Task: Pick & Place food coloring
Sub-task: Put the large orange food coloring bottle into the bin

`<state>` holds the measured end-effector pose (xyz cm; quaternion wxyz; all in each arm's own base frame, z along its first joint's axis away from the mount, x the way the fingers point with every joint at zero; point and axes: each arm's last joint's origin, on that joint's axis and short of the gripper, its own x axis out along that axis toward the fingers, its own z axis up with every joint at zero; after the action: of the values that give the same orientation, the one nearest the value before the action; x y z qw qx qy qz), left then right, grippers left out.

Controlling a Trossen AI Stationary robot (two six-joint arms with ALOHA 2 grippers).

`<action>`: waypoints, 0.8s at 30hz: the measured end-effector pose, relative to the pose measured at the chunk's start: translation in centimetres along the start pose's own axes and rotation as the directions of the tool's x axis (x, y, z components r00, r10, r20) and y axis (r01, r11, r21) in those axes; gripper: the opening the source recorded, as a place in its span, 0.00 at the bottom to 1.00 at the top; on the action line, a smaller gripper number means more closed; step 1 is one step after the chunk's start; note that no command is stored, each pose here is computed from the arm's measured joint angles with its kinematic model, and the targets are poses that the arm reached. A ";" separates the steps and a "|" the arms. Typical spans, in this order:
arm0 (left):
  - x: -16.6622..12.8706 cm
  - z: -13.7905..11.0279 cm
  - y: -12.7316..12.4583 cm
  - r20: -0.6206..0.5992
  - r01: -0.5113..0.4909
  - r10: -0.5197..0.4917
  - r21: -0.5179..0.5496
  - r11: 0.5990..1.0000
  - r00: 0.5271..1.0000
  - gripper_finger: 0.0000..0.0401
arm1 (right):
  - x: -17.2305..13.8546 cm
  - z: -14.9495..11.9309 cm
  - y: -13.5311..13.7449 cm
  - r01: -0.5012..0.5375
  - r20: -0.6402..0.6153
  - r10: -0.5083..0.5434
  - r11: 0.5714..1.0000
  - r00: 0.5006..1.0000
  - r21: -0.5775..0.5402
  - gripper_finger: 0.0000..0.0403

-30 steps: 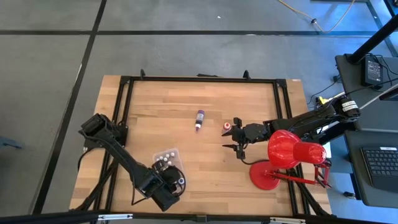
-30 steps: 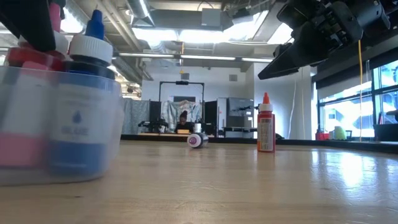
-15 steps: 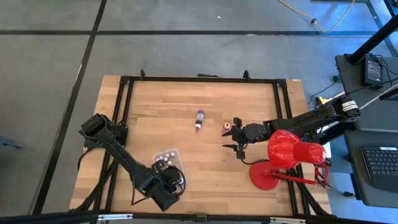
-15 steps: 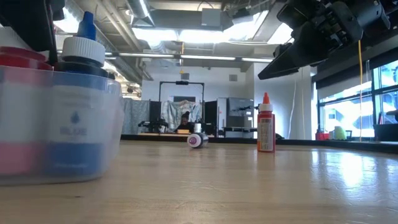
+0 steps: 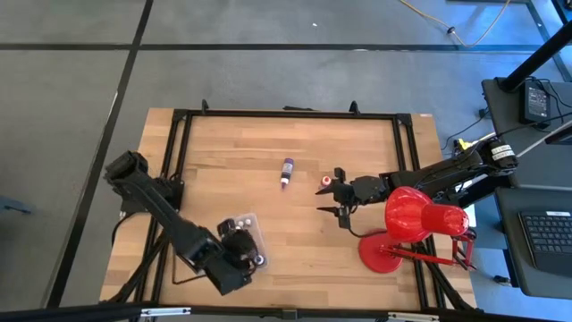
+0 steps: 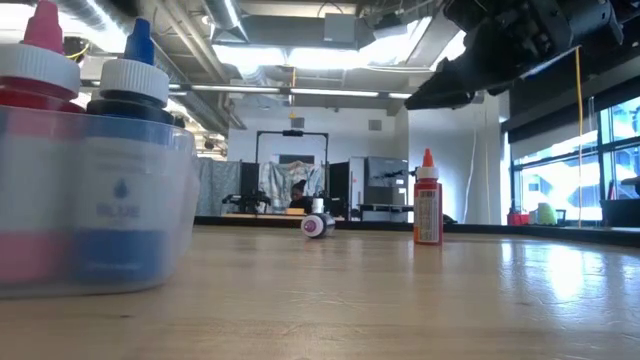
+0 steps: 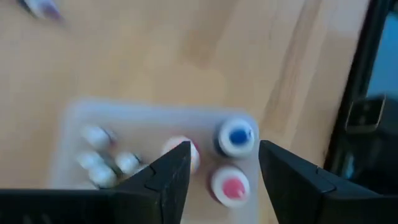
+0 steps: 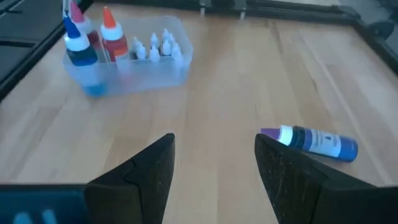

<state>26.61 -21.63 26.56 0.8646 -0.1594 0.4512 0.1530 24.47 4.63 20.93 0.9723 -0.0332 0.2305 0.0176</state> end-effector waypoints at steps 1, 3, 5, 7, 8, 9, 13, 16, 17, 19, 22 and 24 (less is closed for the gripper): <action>-0.7 0.3 0.3 0.046 -0.006 0.005 0.021 1.000 0.999 0.46 | 0.0 0.0 0.0 0.001 -0.001 -0.001 1.000 1.000 -0.016 0.55; -2.1 0.9 0.9 0.140 -0.038 0.031 0.050 0.998 0.990 0.46 | 0.0 0.0 0.0 0.013 -0.001 -0.013 0.999 1.000 -0.029 0.55; -3.2 1.4 1.8 0.211 -0.077 0.062 0.067 0.995 0.975 0.46 | 0.0 0.1 -0.2 0.070 0.000 -0.070 0.997 0.998 -0.011 0.55; -4.0 2.0 2.7 0.259 -0.125 0.101 0.080 0.989 0.961 0.46 | -0.1 0.3 -0.4 0.144 0.003 -0.144 0.990 0.990 0.002 0.55; -4.3 2.2 3.1 0.278 -0.153 0.124 0.088 0.984 0.953 0.46 | -0.1 0.5 -0.5 0.178 0.008 -0.178 0.984 0.984 0.003 0.55; -4.5 2.3 3.6 0.289 -0.184 0.149 0.099 0.978 0.946 0.47 | -0.1 0.7 -0.6 0.211 0.012 -0.211 0.977 0.977 0.004 0.55; -4.7 3.0 5.0 0.340 -0.299 0.247 0.107 0.948 0.907 0.46 | -0.2 1.0 -1.0 0.287 0.006 -0.287 0.958 0.958 0.006 0.55; -4.4 3.3 5.6 0.355 -0.357 0.298 0.114 0.927 0.886 0.46 | -0.1 0.6 -1.7 0.277 -0.046 -0.275 0.960 0.960 0.038 0.55; -4.1 3.4 5.8 0.359 -0.371 0.312 0.110 0.922 0.880 0.46 | 0.0 0.3 -2.0 0.271 -0.068 -0.267 0.961 0.961 0.055 0.55; -3.4 3.3 6.3 0.350 -0.398 0.339 0.114 0.910 0.873 0.47 | 0.0 -0.1 -2.6 0.280 -0.100 -0.272 0.957 0.957 0.077 0.55; -2.1 2.8 7.5 0.330 -0.452 0.394 0.119 0.884 0.858 0.47 | 0.0 -0.6 -3.3 0.331 -0.143 -0.319 0.941 0.937 0.069 0.55; -1.5 2.4 8.7 0.314 -0.467 0.425 0.069 0.882 0.849 0.47 | 0.0 -0.6 -3.6 0.337 -0.152 -0.323 0.938 0.934 0.078 0.55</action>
<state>24.02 -12.99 27.97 0.8709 0.0361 0.3540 0.3390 24.34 0.95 20.57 0.9437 -0.0224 0.2884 -0.1603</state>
